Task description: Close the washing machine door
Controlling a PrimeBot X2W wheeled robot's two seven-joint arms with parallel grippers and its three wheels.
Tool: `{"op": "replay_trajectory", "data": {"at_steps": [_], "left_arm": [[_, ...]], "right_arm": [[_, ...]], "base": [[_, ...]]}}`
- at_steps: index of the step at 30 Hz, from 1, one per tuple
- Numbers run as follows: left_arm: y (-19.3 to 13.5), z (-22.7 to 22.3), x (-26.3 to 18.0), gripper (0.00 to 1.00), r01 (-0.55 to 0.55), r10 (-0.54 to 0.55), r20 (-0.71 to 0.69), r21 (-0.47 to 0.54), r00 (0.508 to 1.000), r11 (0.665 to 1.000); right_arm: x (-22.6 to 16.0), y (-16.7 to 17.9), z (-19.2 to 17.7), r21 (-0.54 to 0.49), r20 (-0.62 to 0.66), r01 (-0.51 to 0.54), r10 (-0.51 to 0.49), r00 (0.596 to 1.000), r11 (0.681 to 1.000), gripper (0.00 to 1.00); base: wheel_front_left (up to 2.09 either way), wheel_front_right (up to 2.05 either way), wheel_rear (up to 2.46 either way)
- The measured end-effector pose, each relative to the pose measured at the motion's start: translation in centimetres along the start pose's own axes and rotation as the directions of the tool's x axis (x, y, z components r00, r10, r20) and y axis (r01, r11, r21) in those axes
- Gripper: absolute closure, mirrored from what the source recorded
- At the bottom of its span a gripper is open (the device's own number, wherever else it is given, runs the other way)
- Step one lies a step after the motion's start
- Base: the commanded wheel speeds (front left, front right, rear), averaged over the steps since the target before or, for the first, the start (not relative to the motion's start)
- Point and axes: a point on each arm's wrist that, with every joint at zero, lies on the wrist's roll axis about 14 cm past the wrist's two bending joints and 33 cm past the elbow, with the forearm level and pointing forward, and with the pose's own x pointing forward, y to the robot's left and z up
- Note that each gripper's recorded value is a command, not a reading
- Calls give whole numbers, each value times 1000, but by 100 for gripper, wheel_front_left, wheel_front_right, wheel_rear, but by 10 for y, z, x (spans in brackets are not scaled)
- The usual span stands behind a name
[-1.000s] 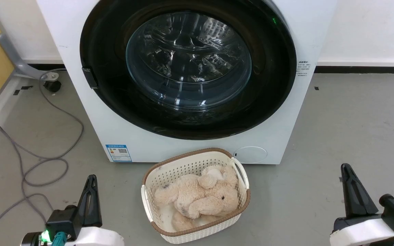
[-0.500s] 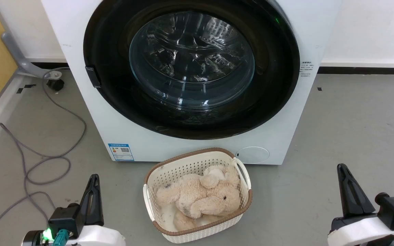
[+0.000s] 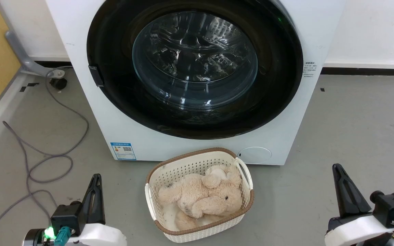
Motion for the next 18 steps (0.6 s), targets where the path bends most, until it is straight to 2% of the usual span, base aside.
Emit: {"op": "replay_trajectory", "data": {"at_steps": [18], "left_arm": [[-1, 1, 0, 100, 6, -6, -18, 8, 1000, 1000]], "right_arm": [[3, 9, -3, -12, -29, -29, 29, 999, 999, 100]], "base": [[0, 0, 0]]}}
